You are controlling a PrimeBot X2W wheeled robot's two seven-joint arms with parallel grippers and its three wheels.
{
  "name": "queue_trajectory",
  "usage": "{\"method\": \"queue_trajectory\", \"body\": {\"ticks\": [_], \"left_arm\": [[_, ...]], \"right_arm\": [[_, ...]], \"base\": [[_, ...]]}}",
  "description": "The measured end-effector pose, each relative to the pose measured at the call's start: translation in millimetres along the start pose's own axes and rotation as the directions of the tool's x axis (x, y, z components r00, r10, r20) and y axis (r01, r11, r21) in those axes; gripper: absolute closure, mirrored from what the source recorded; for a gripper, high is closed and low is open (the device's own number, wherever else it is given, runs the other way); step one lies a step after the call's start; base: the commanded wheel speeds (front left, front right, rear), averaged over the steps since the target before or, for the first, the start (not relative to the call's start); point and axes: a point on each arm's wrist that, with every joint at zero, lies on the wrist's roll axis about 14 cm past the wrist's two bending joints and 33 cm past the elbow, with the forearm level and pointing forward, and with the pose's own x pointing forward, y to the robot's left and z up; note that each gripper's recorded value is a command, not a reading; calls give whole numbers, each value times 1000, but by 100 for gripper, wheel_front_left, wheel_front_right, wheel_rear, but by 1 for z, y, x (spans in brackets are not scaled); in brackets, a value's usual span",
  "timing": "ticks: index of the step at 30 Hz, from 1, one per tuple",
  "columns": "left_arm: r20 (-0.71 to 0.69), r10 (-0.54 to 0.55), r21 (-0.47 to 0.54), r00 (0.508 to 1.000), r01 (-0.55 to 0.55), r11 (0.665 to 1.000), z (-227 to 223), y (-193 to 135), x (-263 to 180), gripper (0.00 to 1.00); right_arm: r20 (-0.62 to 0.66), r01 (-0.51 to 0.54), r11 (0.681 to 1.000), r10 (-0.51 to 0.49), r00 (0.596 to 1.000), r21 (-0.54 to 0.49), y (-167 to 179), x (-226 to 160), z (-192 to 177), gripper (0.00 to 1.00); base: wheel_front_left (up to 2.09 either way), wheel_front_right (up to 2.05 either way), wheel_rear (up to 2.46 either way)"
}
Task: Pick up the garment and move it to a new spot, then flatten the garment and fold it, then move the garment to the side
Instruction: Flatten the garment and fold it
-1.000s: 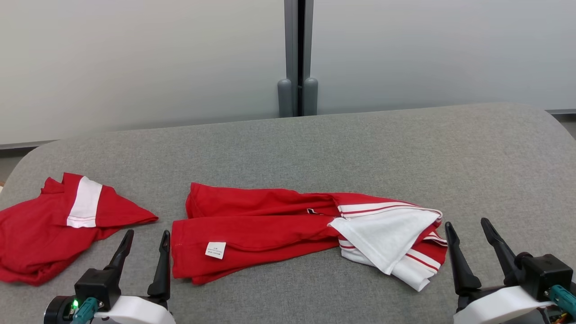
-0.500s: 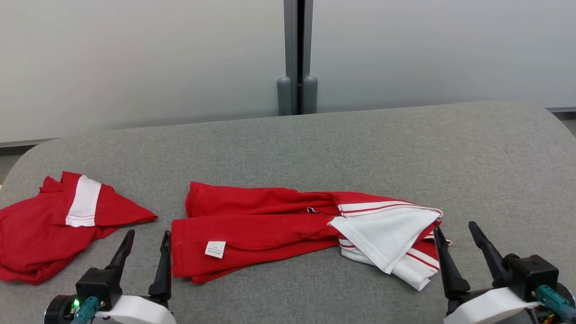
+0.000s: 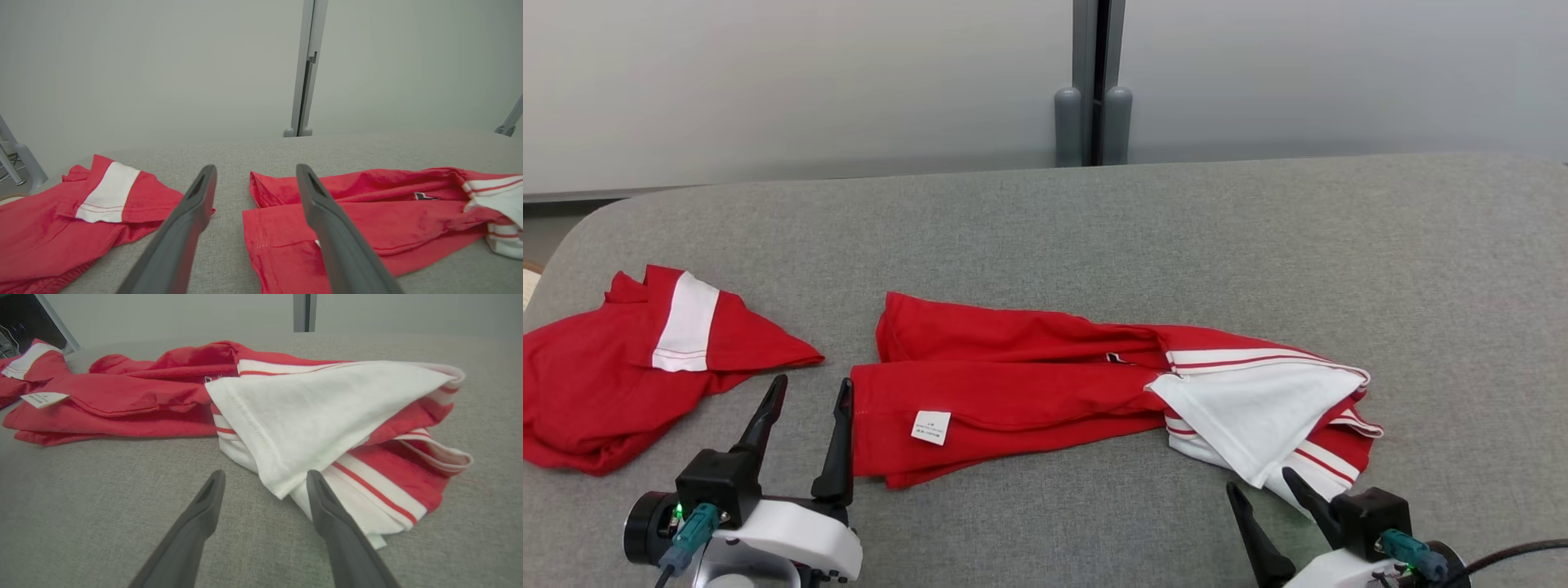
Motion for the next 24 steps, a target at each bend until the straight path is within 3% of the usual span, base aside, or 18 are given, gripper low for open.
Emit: {"method": "queue_trajectory", "body": {"ticks": [4,5,6,7,8,16,24], "left_arm": [[-15,5,-4,1000,-5,1000,-6,2,3,0],[-15,7,-5,1000,-7,1000,-7,3,4,0],[-15,9,-5,1000,-9,1000,-7,4,6,0],[-13,8,-6,1000,-8,1000,-7,4,6,0],[-17,10,-6,1000,-10,1000,-8,4,6,0],[-11,12,-5,1000,-12,1000,-8,5,9,0],[-3,7,-5,1000,-7,1000,-6,5,17,0]], "right_arm": [[-24,-12,1000,12,1000,-4,0,13,-6,0],[-37,-14,1000,14,999,-8,0,16,-10,11],[-47,-15,1000,14,999,-16,0,18,-12,56],[-46,-16,1000,15,999,-22,0,19,-12,75],[-48,-17,999,15,999,-27,0,21,-12,100],[23,6,999,-5,1000,-42,-7,23,4,100],[242,68,995,-48,969,-76,-34,32,82,100]], "base": [[0,0,0],[0,0,0],[0,0,0],[0,0,0],[0,0,0],[0,0,0],[0,0,0]]}}
